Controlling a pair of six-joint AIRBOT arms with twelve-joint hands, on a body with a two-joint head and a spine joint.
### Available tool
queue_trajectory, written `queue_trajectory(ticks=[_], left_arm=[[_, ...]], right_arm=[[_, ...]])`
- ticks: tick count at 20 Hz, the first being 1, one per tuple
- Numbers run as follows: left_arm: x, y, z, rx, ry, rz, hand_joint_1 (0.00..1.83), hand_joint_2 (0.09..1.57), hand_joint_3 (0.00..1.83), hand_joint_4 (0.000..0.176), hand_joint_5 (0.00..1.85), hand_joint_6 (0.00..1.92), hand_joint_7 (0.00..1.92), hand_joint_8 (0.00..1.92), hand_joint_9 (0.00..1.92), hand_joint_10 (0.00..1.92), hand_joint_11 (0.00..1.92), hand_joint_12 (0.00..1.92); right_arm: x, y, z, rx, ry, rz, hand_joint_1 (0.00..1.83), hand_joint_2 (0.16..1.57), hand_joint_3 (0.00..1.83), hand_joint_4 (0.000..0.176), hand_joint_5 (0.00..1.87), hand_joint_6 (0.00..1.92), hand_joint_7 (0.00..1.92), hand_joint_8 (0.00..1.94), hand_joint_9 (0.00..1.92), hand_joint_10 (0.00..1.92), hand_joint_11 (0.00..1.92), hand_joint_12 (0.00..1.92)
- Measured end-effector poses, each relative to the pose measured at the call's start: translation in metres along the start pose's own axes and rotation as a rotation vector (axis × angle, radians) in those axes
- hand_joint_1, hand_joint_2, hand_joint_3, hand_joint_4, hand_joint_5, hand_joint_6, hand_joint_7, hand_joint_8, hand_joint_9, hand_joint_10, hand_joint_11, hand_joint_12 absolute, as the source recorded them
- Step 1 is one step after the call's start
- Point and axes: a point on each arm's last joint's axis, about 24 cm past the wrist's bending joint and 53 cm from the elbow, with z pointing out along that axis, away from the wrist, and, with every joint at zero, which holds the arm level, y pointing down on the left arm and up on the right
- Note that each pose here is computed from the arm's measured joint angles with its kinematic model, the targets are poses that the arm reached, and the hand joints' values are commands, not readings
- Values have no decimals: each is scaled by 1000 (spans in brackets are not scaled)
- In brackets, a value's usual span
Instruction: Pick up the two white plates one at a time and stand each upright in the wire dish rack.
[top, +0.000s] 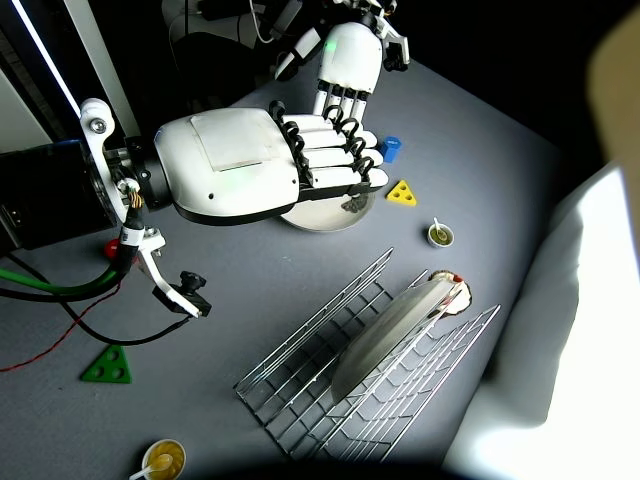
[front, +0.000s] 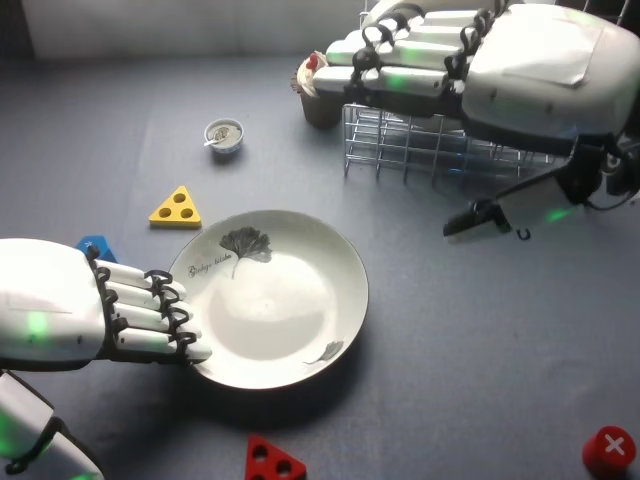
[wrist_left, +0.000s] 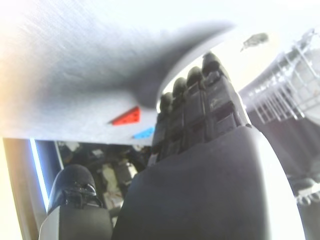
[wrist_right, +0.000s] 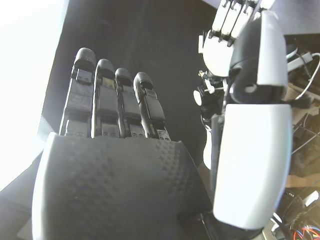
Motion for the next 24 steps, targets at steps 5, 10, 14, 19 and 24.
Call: queue_trajectory(ticks=[5, 10, 14, 19, 24], left_arm=[[9, 2, 4, -19, 27, 12, 0, 1007, 2, 0, 142, 9, 168, 13, 154, 15, 156, 11], [30, 8, 4, -49, 84, 26, 0, 998, 0, 0, 142, 5, 175, 10, 174, 16, 163, 13], [40, 8, 4, -51, 108, 26, 0, 997, 0, 0, 138, 2, 164, 2, 161, 6, 163, 12], [41, 8, 4, -52, 110, 23, 0, 996, 0, 0, 141, 7, 167, 6, 147, 2, 148, 5], [41, 8, 4, -52, 110, 23, 0, 993, 0, 0, 134, 2, 145, 3, 113, 2, 141, 4]], right_arm=[[33, 3, -3, -8, 82, -22, 1090, 819, 0, 0, 125, 15, 52, 6, 80, 1, 179, 17], [43, 10, -3, -25, 108, -33, 1106, 819, 0, 0, 151, 15, 75, 9, 96, 9, 178, 17], [45, 12, -2, -25, 113, -31, 1142, 883, 18, 0, 173, 17, 82, 8, 94, 3, 183, 19], [77, 12, -2, -8, 175, 2, 1187, 911, 5, 0, 234, 10, 114, 4, 123, 8, 190, 24], [100, 38, 12, -79, 170, -270, 1215, 921, 3, 0, 244, 9, 113, 6, 121, 2, 205, 31]])
